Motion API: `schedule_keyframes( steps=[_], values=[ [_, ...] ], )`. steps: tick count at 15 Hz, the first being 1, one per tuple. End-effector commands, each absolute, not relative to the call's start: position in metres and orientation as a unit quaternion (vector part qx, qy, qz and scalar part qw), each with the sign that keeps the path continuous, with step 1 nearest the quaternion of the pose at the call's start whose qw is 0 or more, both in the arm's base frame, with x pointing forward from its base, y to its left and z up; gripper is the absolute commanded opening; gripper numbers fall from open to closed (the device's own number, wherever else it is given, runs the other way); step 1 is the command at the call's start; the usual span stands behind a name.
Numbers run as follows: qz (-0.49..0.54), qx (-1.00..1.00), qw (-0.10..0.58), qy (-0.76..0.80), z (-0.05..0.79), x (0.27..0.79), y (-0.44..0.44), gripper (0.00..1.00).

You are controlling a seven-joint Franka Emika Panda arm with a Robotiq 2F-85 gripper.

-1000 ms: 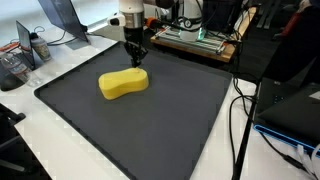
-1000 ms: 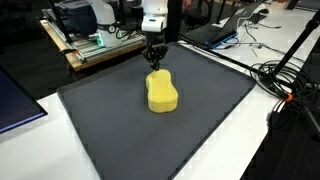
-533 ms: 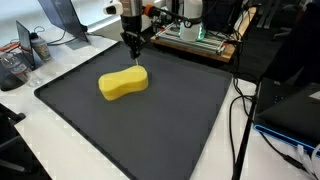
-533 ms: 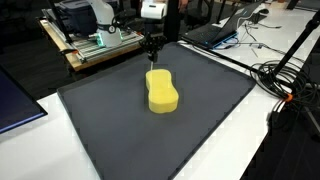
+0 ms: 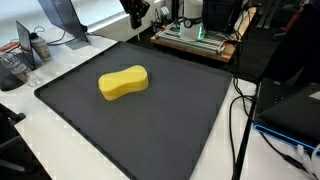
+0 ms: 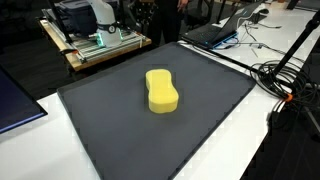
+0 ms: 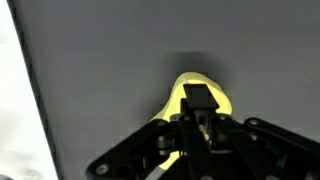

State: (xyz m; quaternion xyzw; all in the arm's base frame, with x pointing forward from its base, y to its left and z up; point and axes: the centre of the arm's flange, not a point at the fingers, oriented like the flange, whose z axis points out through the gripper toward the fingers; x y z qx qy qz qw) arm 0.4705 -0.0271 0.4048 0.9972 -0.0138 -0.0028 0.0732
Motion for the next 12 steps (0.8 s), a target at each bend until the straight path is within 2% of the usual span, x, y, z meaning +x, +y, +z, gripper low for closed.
schedule_keyframes(
  steps=[1,6,12],
  values=[
    [0.0,0.997,0.078,0.002,0.433,0.443,-0.015,0.03],
    [0.019,0.997,0.068,0.032,0.445,0.44,0.019,0.03],
    [0.051,0.99,0.114,0.069,0.421,0.46,0.072,0.03]
  ],
)
